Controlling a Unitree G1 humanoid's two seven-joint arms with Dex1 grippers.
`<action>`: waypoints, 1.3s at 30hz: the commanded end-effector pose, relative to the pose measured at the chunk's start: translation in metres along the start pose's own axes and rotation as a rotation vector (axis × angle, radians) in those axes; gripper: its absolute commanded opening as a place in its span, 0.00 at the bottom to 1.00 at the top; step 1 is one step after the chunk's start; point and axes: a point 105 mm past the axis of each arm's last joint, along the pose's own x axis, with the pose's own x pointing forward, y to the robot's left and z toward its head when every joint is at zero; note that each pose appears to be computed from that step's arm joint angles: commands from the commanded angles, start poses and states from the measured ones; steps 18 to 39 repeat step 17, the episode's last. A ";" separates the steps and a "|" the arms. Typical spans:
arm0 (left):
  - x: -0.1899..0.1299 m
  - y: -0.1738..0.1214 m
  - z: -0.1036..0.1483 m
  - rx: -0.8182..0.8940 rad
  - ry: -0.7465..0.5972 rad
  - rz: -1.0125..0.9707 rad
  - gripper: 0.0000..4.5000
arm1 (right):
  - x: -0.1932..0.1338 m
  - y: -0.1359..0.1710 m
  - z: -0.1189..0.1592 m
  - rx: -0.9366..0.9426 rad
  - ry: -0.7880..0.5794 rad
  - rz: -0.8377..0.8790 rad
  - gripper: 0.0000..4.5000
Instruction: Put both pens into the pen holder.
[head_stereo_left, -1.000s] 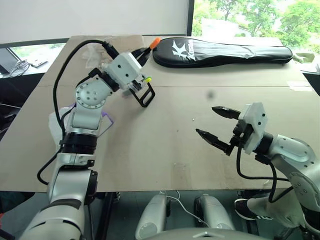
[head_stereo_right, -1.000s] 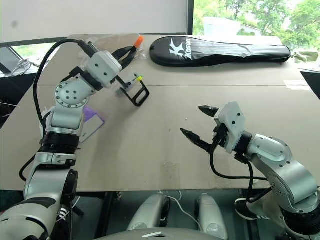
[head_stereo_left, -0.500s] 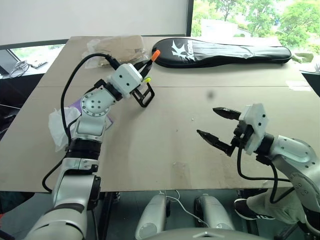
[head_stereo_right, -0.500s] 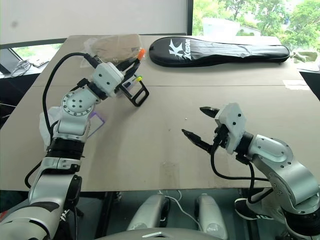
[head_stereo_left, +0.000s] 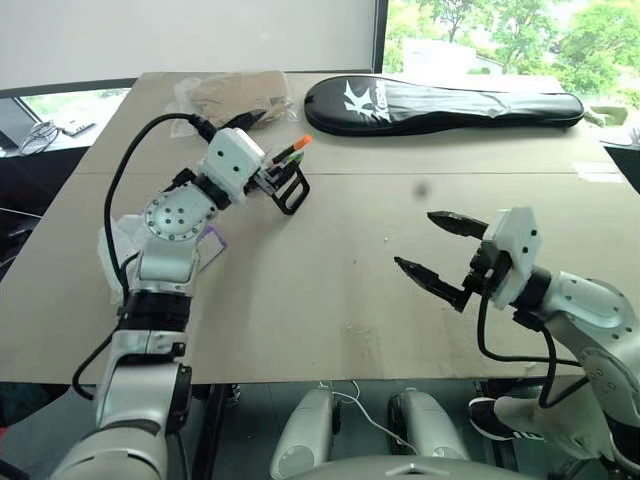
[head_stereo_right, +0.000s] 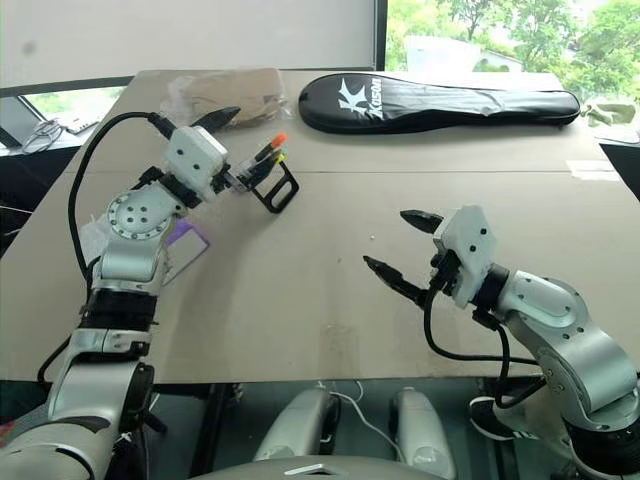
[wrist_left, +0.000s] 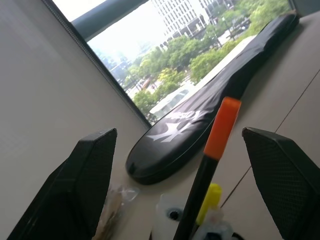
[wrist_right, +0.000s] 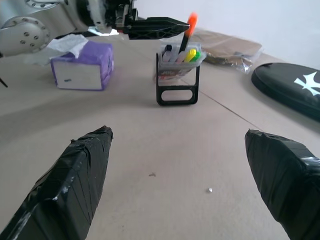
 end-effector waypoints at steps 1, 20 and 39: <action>-0.011 -0.020 0.033 -0.182 -0.096 -0.088 0.88 | -0.005 0.000 0.013 -0.052 -0.053 -0.024 1.00; -0.098 -0.101 -0.039 -0.609 0.458 -0.161 0.88 | -0.069 -0.027 -0.051 0.041 0.308 -0.251 1.00; -0.098 -0.101 -0.039 -0.609 0.458 -0.161 0.88 | -0.069 -0.027 -0.051 0.041 0.308 -0.251 1.00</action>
